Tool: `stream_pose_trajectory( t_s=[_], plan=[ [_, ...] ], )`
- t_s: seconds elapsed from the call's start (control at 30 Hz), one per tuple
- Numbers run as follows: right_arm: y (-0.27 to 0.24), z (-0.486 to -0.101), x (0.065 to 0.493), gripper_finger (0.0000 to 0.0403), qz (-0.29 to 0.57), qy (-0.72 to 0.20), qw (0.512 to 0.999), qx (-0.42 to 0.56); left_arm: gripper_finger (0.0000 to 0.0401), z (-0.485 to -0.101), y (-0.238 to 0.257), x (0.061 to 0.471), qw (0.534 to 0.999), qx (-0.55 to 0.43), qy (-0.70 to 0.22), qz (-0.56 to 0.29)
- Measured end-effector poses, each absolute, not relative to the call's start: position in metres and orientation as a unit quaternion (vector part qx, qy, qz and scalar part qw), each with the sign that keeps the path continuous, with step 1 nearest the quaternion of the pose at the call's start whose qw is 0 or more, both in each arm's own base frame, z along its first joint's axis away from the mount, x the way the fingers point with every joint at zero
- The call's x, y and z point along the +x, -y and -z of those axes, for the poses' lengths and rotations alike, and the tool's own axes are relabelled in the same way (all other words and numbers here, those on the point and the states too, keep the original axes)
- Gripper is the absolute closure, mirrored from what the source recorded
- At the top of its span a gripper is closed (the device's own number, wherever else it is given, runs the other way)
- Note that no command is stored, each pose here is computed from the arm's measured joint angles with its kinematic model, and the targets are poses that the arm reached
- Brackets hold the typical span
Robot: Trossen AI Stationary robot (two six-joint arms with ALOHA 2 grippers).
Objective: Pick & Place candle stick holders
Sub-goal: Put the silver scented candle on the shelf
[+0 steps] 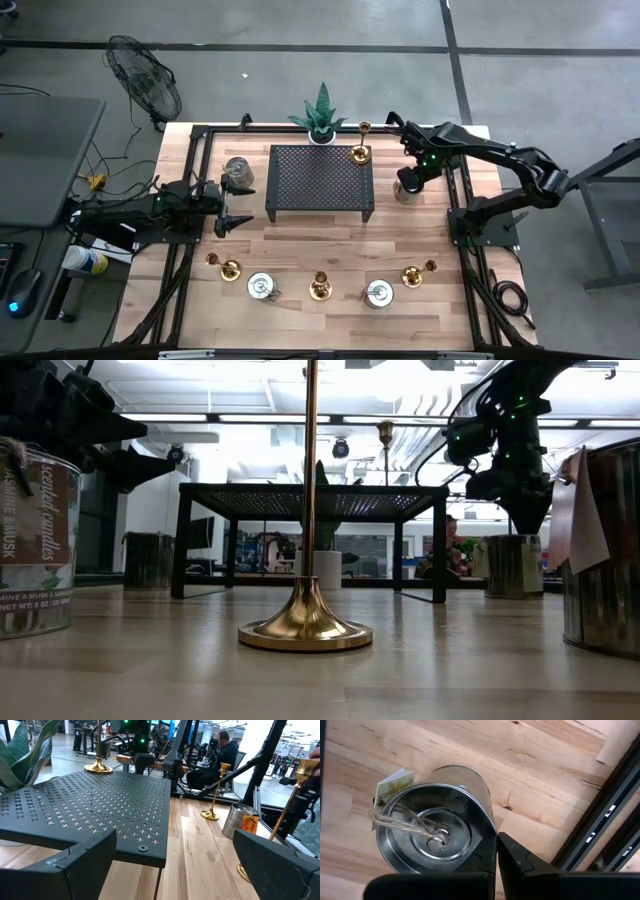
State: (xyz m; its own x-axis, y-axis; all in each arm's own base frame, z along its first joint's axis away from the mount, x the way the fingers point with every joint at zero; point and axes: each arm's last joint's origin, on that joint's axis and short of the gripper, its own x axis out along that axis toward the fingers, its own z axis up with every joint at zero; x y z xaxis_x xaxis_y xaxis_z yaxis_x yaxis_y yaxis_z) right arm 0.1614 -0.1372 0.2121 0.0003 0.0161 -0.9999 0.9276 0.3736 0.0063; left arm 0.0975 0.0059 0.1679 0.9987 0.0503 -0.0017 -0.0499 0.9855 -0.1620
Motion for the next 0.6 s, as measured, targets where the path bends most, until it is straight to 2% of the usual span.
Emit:
stream_pose_trajectory(
  t_s=[0.6],
  plan=[
    [0.128,-0.226,0.152,0.0402,0.379,-0.577,0.600,0.405,0.0009,-0.168,-0.006,0.098,0.996,-0.081,0.001,-0.025]
  ],
)
